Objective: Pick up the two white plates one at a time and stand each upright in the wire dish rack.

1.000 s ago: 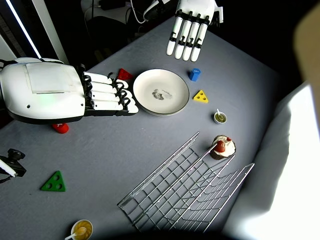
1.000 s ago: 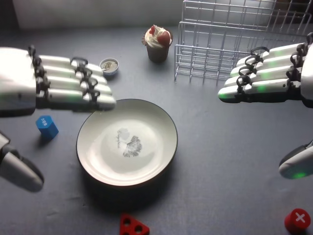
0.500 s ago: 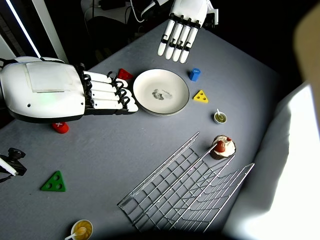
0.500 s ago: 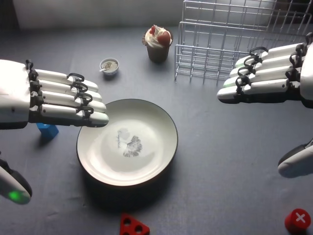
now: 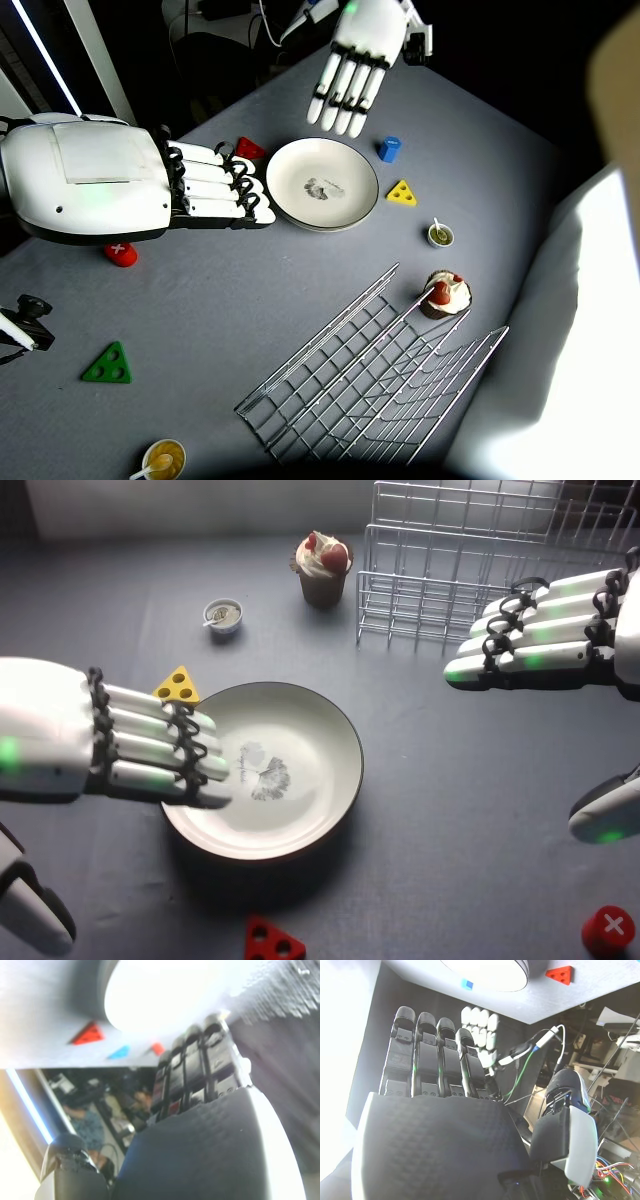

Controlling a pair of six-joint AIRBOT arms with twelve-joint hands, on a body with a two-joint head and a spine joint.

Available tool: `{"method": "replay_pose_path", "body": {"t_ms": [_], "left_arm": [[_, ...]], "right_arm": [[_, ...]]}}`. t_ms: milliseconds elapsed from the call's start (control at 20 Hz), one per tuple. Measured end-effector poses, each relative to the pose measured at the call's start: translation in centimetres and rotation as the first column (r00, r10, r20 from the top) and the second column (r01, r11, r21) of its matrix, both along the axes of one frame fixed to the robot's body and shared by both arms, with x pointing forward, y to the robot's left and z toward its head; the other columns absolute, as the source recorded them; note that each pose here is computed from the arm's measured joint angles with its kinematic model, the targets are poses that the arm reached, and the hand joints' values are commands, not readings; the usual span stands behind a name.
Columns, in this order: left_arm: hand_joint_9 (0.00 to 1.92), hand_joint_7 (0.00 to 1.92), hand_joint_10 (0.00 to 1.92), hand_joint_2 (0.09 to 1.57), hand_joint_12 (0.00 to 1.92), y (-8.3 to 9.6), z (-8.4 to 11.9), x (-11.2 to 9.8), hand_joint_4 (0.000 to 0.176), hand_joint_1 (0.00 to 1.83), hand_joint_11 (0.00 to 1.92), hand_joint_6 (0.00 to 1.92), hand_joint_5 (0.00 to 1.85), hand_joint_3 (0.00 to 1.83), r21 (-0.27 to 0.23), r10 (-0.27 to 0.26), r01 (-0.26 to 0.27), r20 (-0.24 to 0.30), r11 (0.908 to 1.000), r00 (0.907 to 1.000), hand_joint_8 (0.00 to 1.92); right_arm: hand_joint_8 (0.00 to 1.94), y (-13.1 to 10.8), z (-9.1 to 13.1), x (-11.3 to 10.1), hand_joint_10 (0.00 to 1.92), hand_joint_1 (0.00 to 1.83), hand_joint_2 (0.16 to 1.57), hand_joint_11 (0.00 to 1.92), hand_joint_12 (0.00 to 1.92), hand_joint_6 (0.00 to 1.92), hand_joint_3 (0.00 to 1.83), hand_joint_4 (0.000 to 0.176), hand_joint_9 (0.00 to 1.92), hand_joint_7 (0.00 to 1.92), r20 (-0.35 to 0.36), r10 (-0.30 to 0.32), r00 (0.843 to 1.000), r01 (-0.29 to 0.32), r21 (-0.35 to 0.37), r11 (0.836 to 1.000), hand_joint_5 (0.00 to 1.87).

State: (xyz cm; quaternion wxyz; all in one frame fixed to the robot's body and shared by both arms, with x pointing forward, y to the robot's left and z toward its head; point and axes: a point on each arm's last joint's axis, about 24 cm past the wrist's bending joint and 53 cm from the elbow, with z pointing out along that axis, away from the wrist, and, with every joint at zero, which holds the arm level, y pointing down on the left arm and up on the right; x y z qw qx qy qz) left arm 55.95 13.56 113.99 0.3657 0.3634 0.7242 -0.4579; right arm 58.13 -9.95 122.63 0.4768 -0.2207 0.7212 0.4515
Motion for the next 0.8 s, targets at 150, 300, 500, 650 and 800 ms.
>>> {"method": "replay_pose_path", "body": {"t_ms": [150, 300, 500, 650, 800], "left_arm": [[0.15, 0.16, 0.00, 0.89, 0.04, -0.1, -0.9, -0.6, 0.000, 0.00, 0.14, 0.00, 0.12, 0.00, 0.032, -0.022, 0.022, -0.001, 0.9993, 0.9998, 0.00], [0.13, 0.13, 0.00, 0.89, 0.03, 0.6, -2.0, 0.1, 0.000, 0.00, 0.12, 0.00, 0.11, 0.00, 0.073, 0.021, -0.021, 0.000, 0.9971, 0.9998, 0.00], [0.11, 0.12, 0.01, 0.89, 0.02, 1.5, -3.7, 1.2, 0.000, 0.00, 0.11, 0.00, 0.08, 0.00, 0.126, 0.082, -0.081, -0.001, 0.9887, 0.9966, 0.01], [0.12, 0.12, 0.01, 0.90, 0.02, 1.3, -4.2, 1.5, 0.000, 0.00, 0.11, 0.00, 0.08, 0.00, 0.137, 0.093, -0.092, 0.000, 0.9864, 0.9957, 0.01], [0.11, 0.11, 0.00, 0.91, 0.02, 1.1, -4.7, 2.0, 0.000, 0.00, 0.11, 0.00, 0.08, 0.01, 0.150, 0.108, -0.108, 0.006, 0.9829, 0.9941, 0.00]], "right_arm": [[0.01, 0.0, -0.3, -0.1, 0.01, 0.05, 0.97, 0.19, 0.02, 0.01, 0.00, 0.000, 0.20, 0.21, -0.006, 0.002, 1.000, -0.002, -0.004, 1.000, 0.15], [0.00, 0.1, -0.4, -0.2, 0.00, 0.03, 0.97, 0.18, 0.01, 0.00, 0.00, 0.000, 0.18, 0.19, -0.005, 0.005, 1.000, -0.005, -0.010, 1.000, 0.14], [0.01, 0.1, -0.4, -0.2, 0.01, 0.04, 0.98, 0.19, 0.01, 0.00, 0.00, 0.000, 0.20, 0.21, -0.006, 0.006, 1.000, -0.006, -0.009, 1.000, 0.15], [0.01, 0.1, -0.4, -0.3, 0.01, 0.01, 0.98, 0.20, 0.01, 0.01, 0.00, 0.000, 0.19, 0.20, -0.006, 0.007, 1.000, -0.007, -0.009, 1.000, 0.14], [0.01, 0.1, -0.4, -0.2, 0.01, 0.02, 0.98, 0.19, 0.01, 0.00, 0.00, 0.000, 0.20, 0.20, -0.006, 0.006, 1.000, -0.006, -0.010, 1.000, 0.14]]}}
